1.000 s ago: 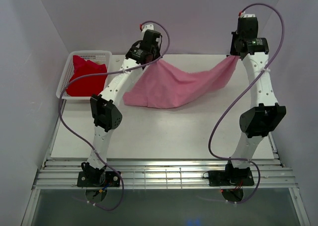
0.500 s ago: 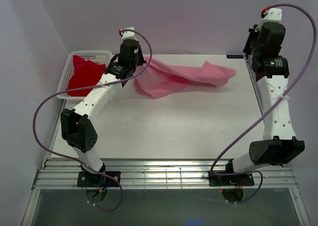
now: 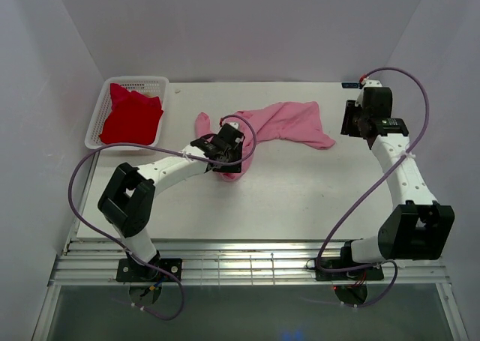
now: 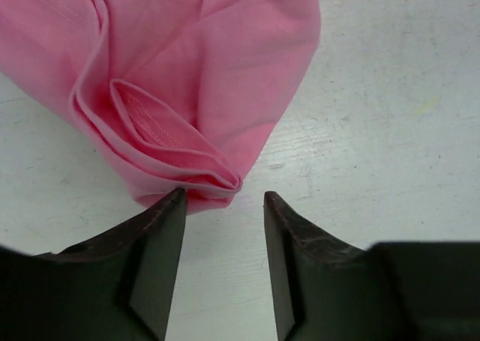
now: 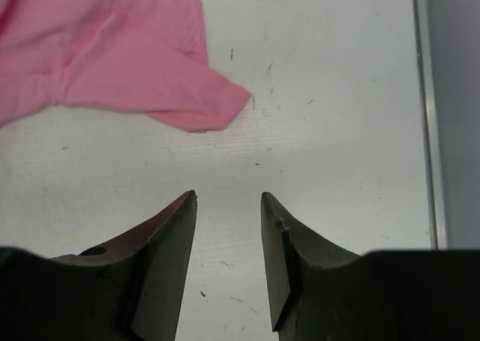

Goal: Fold and stack the t-shirts
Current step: Flatten out the tshirt

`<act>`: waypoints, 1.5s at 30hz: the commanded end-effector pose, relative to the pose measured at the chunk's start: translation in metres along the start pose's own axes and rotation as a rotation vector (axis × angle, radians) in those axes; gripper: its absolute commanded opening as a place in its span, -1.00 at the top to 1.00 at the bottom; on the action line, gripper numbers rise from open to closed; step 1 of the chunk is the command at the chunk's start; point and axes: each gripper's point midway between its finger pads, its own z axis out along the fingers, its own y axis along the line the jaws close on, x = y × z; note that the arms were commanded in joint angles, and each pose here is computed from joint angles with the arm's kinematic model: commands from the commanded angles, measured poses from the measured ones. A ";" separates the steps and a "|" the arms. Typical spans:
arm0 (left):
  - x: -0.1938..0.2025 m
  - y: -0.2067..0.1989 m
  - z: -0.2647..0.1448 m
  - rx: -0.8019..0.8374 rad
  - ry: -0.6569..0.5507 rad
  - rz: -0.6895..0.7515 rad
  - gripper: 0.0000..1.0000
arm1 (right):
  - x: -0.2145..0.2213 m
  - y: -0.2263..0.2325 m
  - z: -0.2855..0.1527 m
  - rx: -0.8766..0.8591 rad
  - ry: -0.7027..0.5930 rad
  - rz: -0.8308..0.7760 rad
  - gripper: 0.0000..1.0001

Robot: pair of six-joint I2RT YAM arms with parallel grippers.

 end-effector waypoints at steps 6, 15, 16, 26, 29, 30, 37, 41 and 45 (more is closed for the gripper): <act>-0.040 0.014 -0.016 -0.146 -0.120 -0.085 -0.35 | 0.014 0.036 0.069 -0.167 0.119 0.014 -0.14; -0.051 0.014 0.025 -0.238 -0.114 -0.060 -0.36 | 0.019 0.042 0.117 -0.183 0.195 0.002 -0.15; -0.054 0.014 0.026 -0.250 -0.106 -0.050 -0.35 | 0.019 0.042 0.118 -0.184 0.200 -0.002 -0.15; -0.044 0.035 -0.008 -0.312 -0.101 -0.083 -0.29 | 0.033 0.040 0.121 -0.174 0.229 -0.013 -0.14; -0.019 0.046 -0.007 -0.337 -0.040 -0.063 -0.28 | 0.038 0.038 0.121 -0.167 0.238 -0.011 -0.14; -0.004 0.053 -0.005 -0.357 -0.003 -0.057 -0.27 | 0.038 0.040 0.120 -0.173 0.239 -0.005 -0.14; 0.041 0.070 -0.016 -0.378 0.088 -0.097 -0.26 | 0.044 0.038 0.114 -0.169 0.244 0.001 -0.14; 0.048 0.069 -0.015 -0.377 0.109 -0.120 -0.25 | 0.047 0.038 0.111 -0.170 0.247 0.002 -0.14; 0.015 0.054 -0.024 -0.333 0.016 -0.142 -0.22 | 0.048 0.037 0.108 -0.167 0.244 0.002 -0.14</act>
